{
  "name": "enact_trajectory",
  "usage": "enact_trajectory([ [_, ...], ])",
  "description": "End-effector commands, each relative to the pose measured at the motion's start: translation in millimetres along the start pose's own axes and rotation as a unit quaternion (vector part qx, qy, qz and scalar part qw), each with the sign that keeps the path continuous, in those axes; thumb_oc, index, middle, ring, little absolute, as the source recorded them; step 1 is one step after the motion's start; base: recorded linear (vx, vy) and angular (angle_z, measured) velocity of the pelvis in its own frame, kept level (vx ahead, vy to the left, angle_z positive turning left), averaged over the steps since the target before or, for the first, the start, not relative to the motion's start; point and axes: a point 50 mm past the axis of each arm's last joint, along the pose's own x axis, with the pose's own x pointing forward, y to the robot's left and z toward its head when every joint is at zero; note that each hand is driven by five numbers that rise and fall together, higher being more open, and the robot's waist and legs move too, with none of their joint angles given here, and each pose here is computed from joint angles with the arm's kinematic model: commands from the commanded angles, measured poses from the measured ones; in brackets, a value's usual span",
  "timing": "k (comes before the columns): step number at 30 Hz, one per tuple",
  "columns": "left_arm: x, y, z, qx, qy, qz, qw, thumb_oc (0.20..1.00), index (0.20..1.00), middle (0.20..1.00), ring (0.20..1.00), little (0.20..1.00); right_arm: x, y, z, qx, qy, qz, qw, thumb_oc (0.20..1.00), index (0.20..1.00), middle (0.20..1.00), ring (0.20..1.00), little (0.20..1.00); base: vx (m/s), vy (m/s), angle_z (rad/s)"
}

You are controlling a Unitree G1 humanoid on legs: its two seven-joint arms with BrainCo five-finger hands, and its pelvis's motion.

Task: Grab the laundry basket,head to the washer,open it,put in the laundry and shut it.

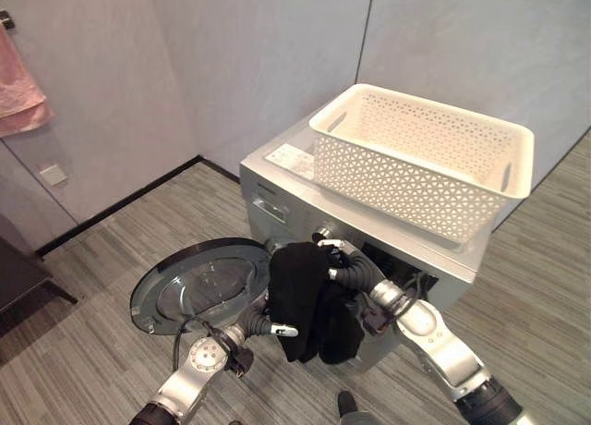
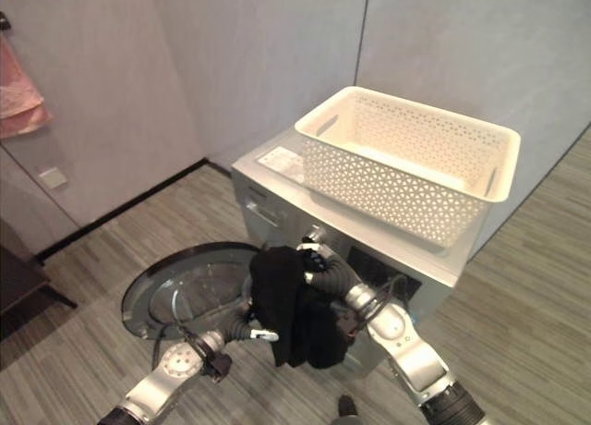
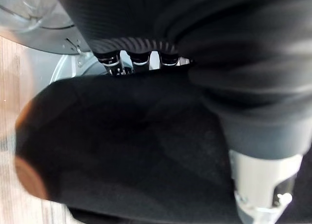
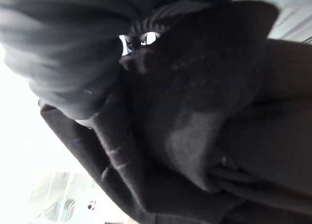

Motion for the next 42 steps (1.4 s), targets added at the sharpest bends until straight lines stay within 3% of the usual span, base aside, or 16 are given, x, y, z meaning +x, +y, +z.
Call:
enact_trajectory([
  [1,-4.4,2.4,27.6,0.013,-0.077,-0.022,0.997,1.000,1.000,1.000,1.000,1.000,17.1,-4.0,44.2,0.016,-0.123,-0.020,0.992,0.200,0.200,0.200,0.200,0.200,0.01,-0.012,0.05],
  [12,17.7,-21.1,50.9,-0.011,-0.120,-0.048,0.992,1.000,1.000,1.000,1.000,1.000,29.9,-8.3,55.4,0.050,-0.151,-0.059,0.985,0.200,0.200,0.200,0.200,0.200,0.02,-0.015,0.14],
  [20,58.4,-67.9,65.1,-0.005,-0.112,-0.112,0.987,1.000,1.000,1.000,1.000,1.000,39.5,1.3,59.6,0.090,-0.157,-0.054,0.982,0.200,0.200,0.200,0.200,0.200,0.02,-0.013,0.10],
  [28,64.3,-67.9,75.9,-0.027,-0.131,-0.097,0.986,1.000,1.000,1.000,1.000,1.000,42.5,3.9,54.5,0.106,-0.145,-0.055,0.982,0.200,0.200,0.200,0.200,0.200,0.00,0.000,0.00],
  [29,64.4,-65.2,74.6,-0.031,-0.130,-0.084,0.987,0.200,0.200,0.200,0.200,0.200,41.6,3.2,52.9,0.107,-0.142,-0.057,0.982,0.200,0.200,0.200,0.200,0.200,0.00,0.000,0.00],
  [39,58.9,-52.7,67.1,-0.040,-0.130,-0.028,0.990,0.200,0.200,0.200,0.200,0.200,34.3,-0.1,49.1,0.108,-0.138,-0.062,0.983,0.200,0.200,0.200,0.200,0.200,0.00,-0.003,0.00],
  [40,57.7,-50.6,65.2,-0.040,-0.128,-0.020,0.991,0.200,0.200,0.200,0.200,0.200,32.2,-1.9,45.7,0.104,-0.131,-0.064,0.984,0.805,0.805,0.805,0.805,0.805,0.00,0.000,0.00],
  [41,57.2,-49.4,65.2,-0.039,-0.129,-0.016,0.991,0.200,0.200,0.200,0.200,0.200,31.0,-2.4,43.7,0.104,-0.126,-0.064,0.985,1.000,1.000,1.000,1.000,1.000,0.00,0.000,0.00],
  [42,56.3,-47.4,65.0,-0.038,-0.130,-0.011,0.991,0.200,0.200,0.200,0.200,0.200,28.8,-3.5,40.4,0.103,-0.120,-0.066,0.985,1.000,1.000,1.000,1.000,1.000,0.00,0.000,0.00],
])
